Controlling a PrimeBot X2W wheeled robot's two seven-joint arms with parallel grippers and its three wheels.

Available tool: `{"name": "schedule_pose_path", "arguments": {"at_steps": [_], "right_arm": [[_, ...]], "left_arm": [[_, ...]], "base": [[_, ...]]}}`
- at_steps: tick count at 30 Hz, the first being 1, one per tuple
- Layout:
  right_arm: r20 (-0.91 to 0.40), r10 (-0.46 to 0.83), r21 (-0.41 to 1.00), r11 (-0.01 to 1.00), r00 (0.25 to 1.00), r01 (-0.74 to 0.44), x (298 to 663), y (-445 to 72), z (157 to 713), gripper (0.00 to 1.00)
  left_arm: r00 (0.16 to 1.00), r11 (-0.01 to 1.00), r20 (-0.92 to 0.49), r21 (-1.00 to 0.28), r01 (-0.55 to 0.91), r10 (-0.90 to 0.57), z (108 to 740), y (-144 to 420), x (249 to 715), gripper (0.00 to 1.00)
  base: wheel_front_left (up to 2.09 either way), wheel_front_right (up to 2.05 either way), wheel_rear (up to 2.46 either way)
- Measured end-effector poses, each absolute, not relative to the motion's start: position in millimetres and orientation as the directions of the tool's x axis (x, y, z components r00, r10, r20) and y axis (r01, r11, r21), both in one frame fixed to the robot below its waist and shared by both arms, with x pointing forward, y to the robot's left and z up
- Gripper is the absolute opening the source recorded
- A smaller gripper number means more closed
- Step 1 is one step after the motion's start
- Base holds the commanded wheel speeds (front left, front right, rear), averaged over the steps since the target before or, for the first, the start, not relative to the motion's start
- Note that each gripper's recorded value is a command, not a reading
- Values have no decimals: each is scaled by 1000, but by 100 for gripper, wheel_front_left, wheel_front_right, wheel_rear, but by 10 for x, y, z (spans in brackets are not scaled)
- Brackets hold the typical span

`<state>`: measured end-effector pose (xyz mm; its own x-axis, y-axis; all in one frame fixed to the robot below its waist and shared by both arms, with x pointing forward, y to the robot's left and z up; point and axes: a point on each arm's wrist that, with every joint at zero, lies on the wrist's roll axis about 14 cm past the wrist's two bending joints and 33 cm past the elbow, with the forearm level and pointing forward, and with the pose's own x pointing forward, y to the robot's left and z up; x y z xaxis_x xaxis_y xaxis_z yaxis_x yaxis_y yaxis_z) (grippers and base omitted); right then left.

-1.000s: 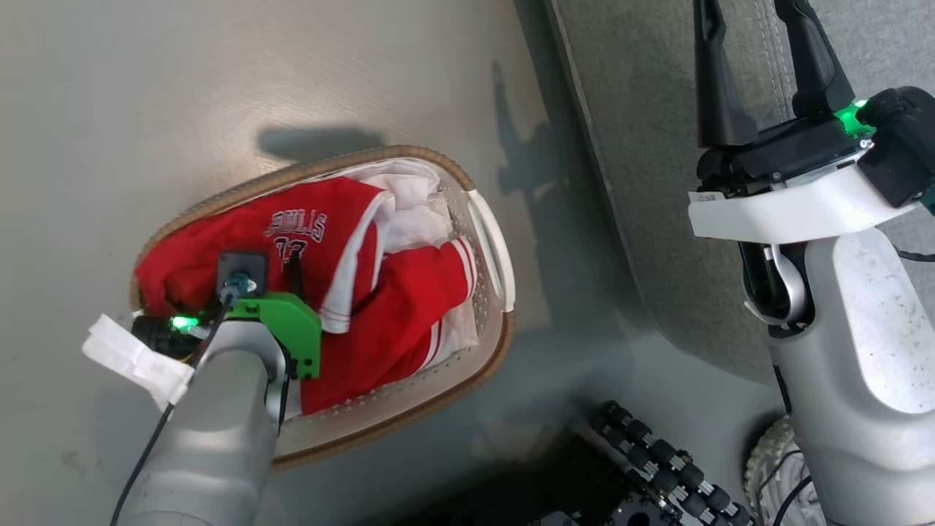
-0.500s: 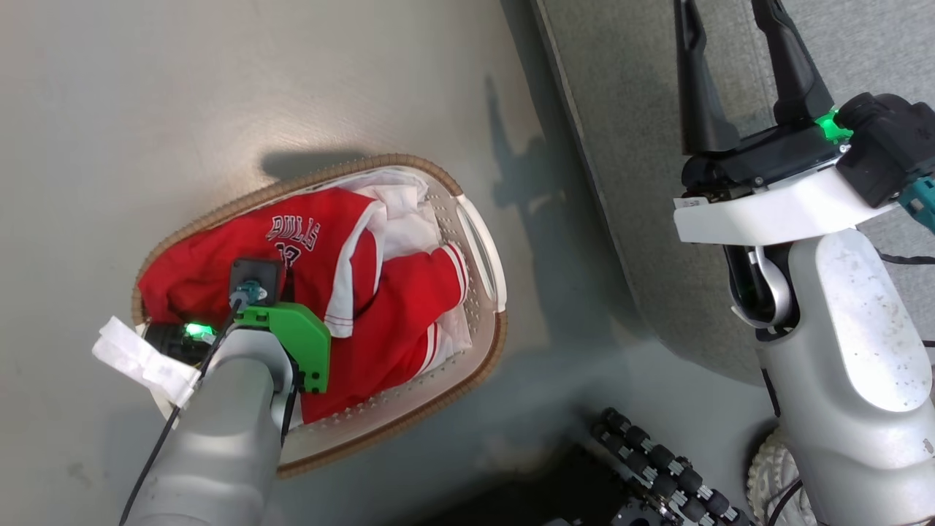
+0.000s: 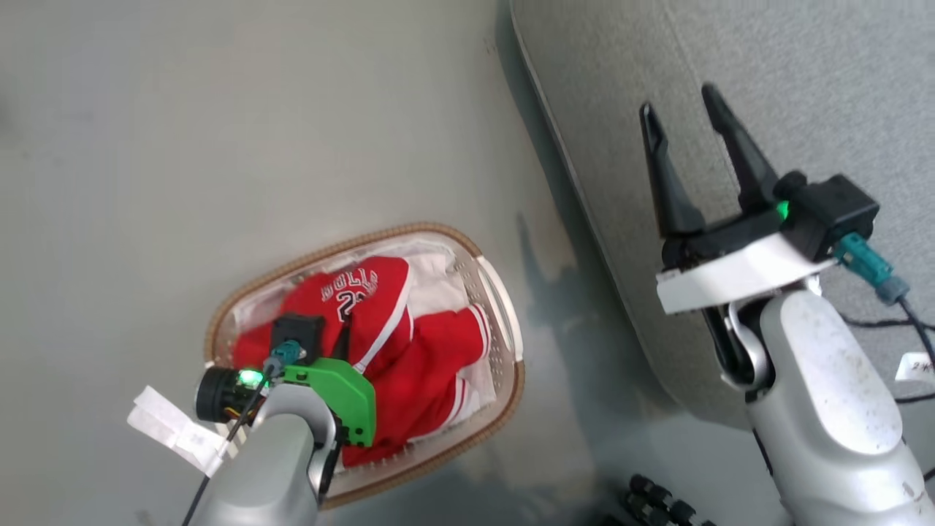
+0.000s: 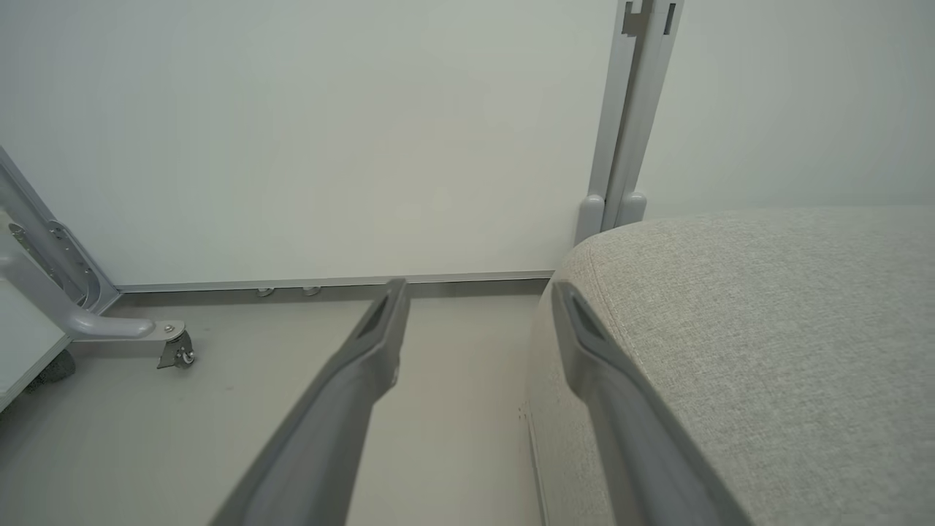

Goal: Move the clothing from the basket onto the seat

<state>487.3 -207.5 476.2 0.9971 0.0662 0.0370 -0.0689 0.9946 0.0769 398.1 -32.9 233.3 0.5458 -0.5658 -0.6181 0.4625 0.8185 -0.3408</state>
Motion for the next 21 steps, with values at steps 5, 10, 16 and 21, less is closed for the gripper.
{"name": "schedule_pose_path", "arguments": {"at_steps": [5,10,16,21], "right_arm": [[37,60,97,993,998,-64,4626,-2055,4852,100],[55,62,122,990,997,-68,4414,-1993,4965,100],[88,95,138,985,992,-107,4244,-1832,5109,100],[111,123,151,979,986,-139,4120,-1704,5203,100]], "left_arm": [[638,801,-484,-345,489,-598,2904,-401,4108,0],[711,787,-341,-317,528,-615,3497,-420,4151,0],[781,784,-153,-279,554,-606,4224,-367,4220,0],[804,780,24,-229,582,-594,4876,-312,4256,0]], "base": [[0,0,0],[0,0,0],[0,0,0],[0,0,0]]}}
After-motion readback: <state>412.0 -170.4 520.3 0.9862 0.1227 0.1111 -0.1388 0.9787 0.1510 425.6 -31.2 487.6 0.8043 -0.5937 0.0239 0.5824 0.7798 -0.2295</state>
